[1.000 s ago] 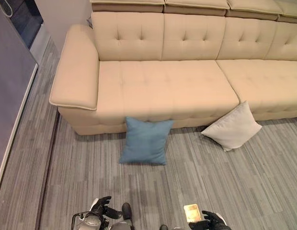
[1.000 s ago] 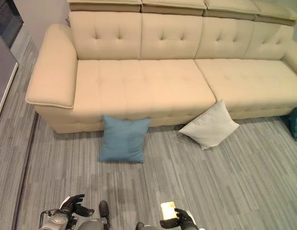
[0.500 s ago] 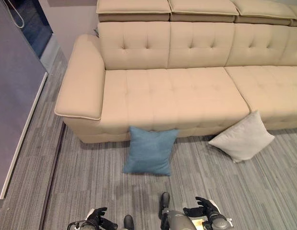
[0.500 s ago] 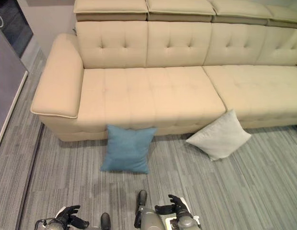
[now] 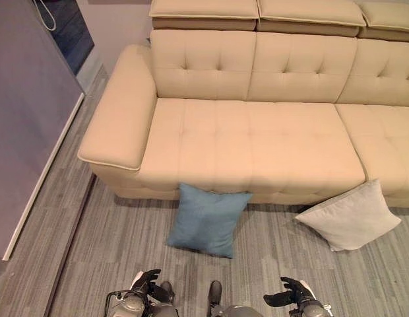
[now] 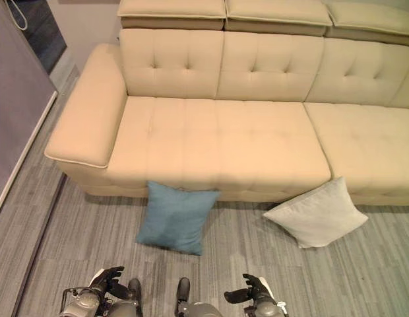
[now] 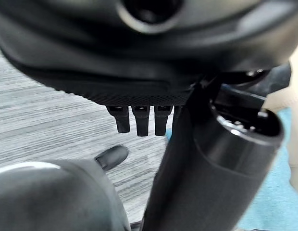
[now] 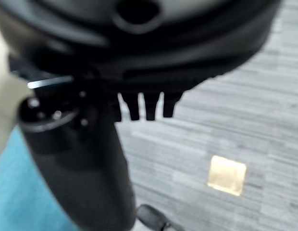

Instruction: Pick up all the scattered cushions and arrange them neatly on the sofa.

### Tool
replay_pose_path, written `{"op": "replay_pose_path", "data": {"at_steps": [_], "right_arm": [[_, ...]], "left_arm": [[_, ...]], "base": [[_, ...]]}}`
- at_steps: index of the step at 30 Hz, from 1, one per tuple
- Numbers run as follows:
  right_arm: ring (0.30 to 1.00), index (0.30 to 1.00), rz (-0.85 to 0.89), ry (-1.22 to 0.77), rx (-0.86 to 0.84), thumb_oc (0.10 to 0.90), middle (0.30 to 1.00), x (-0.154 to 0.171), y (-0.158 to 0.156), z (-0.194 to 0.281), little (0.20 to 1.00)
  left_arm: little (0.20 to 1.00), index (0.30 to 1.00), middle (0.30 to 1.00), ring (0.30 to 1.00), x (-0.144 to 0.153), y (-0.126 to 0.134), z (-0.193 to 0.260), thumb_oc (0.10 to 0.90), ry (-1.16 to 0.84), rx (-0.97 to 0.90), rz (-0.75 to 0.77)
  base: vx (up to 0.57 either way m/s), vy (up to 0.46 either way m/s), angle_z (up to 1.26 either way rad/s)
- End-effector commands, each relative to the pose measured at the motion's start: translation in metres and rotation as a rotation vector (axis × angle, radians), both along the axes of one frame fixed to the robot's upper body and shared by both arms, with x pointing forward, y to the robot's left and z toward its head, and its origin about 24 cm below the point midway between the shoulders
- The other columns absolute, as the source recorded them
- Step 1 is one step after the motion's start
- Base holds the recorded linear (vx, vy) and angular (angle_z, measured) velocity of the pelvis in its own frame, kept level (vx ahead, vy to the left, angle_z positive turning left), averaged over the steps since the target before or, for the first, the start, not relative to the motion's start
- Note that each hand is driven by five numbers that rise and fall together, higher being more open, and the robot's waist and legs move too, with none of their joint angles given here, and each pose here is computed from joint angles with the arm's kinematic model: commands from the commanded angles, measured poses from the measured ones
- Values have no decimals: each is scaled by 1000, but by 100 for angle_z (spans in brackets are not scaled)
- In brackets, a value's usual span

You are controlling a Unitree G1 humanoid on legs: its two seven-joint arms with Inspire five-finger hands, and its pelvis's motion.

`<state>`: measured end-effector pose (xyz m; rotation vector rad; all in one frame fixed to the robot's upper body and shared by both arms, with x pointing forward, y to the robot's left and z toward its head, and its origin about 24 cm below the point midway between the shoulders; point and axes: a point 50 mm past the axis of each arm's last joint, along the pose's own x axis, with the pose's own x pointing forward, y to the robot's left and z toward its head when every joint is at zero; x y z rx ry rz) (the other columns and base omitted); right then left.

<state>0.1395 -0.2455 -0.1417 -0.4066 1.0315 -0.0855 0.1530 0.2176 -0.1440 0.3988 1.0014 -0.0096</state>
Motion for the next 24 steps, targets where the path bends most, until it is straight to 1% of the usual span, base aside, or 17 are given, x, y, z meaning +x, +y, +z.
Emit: {"op": "replay_pose_path", "data": {"at_steps": [1, 4, 9, 12, 13, 15, 16, 20, 24], "right_arm": [[900, 900, -2, -39, -22, 800, 900, 3, -9, 5, 900], [900, 900, 11, -44, -16, 800, 900, 6, -6, 5, 900], [900, 900, 33, -104, -6, 800, 900, 26, 2, 12, 900], [900, 900, 45, -150, -10, 800, 900, 39, 4, 19, 900], [900, 900, 45, -150, -10, 800, 900, 39, 4, 19, 900], [900, 900, 53, -209, -13, 800, 900, 54, 5, 28, 900], [900, 900, 53, -209, -13, 800, 900, 54, 5, 28, 900], [900, 900, 50, -312, -23, 800, 900, 75, 4, 43, 900], [900, 900, 35, -482, -30, 800, 900, 110, 5, 72, 900]], "left_arm": [[900, 900, 900, 900, -3, 10, 1, 800, -7, 33, -3], [900, 900, 900, 900, -3, 12, 2, 800, -8, 36, 0], [900, 900, 900, 900, 6, 23, 9, 800, -46, 63, 16], [900, 900, 900, 900, 10, 31, 13, 800, -71, 76, 41], [900, 900, 900, 900, 10, 31, 13, 800, -71, 76, 41], [900, 900, 900, 900, 16, 35, 17, 800, -101, 83, 56], [900, 900, 900, 900, 16, 35, 18, 800, -101, 83, 56], [900, 900, 900, 900, 37, 37, 30, 800, -190, 85, 88], [900, 900, 900, 900, 75, 37, 56, 800, -363, 78, 135]], "base": [[145, 197, -36], [106, 258, -53], [18, 207, -29], [37, 128, -28], [16, 79, -14], [-14, 53, -19], [-35, 27, -14], [-105, -65, 16], [-148, -134, 15]]}}
